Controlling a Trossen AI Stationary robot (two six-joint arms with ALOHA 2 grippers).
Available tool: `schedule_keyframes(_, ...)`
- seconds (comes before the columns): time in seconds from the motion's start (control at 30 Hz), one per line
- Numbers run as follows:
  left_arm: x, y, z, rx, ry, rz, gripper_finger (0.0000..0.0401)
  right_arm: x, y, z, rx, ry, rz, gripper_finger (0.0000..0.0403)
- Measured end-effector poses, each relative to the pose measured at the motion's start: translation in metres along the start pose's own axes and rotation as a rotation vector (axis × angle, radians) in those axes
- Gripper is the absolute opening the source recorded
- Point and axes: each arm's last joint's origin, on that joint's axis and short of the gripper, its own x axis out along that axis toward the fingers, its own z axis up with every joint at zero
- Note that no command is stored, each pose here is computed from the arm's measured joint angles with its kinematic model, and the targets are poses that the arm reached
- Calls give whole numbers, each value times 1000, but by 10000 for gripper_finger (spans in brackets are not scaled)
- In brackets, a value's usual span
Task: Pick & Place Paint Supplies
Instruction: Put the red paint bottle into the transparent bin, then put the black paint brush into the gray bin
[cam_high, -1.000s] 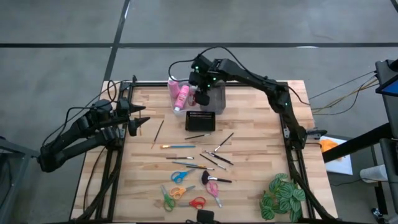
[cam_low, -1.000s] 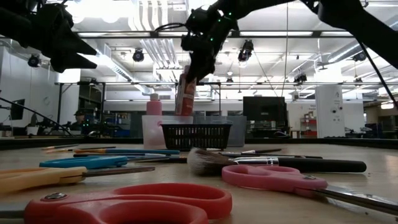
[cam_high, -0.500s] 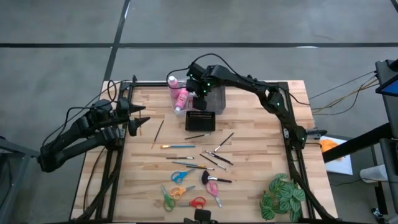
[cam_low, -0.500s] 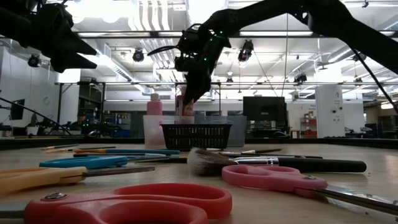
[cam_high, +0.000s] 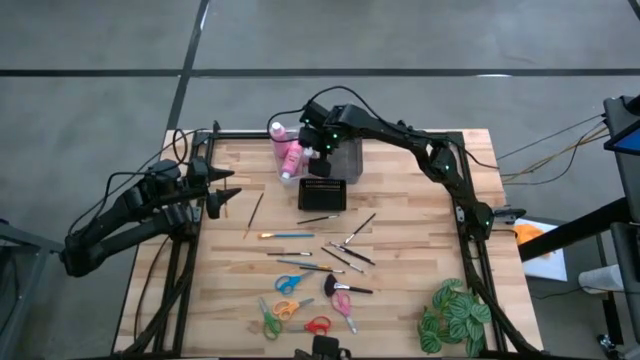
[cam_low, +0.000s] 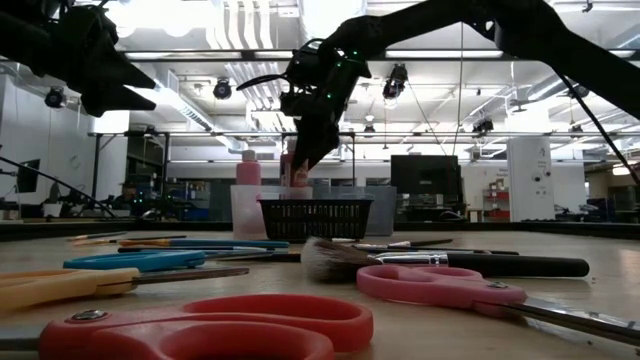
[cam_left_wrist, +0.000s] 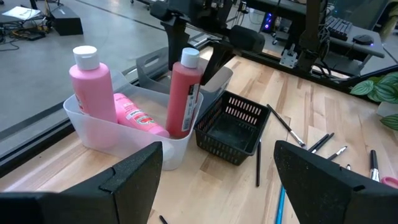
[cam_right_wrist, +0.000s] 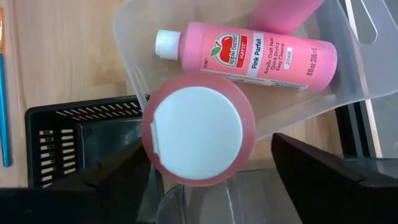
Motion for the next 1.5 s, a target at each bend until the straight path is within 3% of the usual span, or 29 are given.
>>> schedule_keyframes(0.13,0,0,0,0,0,0,311,0,0,0,-1,-1,0,349)
schedule_keyframes(0.4,0,0,0,0,0,0,311,-8,2,0,-4,1,5,351)
schedule_keyframes(1.13,0,0,0,0,0,0,311,-124,23,-11,13,-91,-50,351)
schedule_keyframes(1.3,0,0,0,0,0,0,311,-150,32,-28,-24,-92,-49,333)
schedule_keyframes(1.5,0,0,0,0,0,0,311,-163,41,-57,48,-142,-55,288)
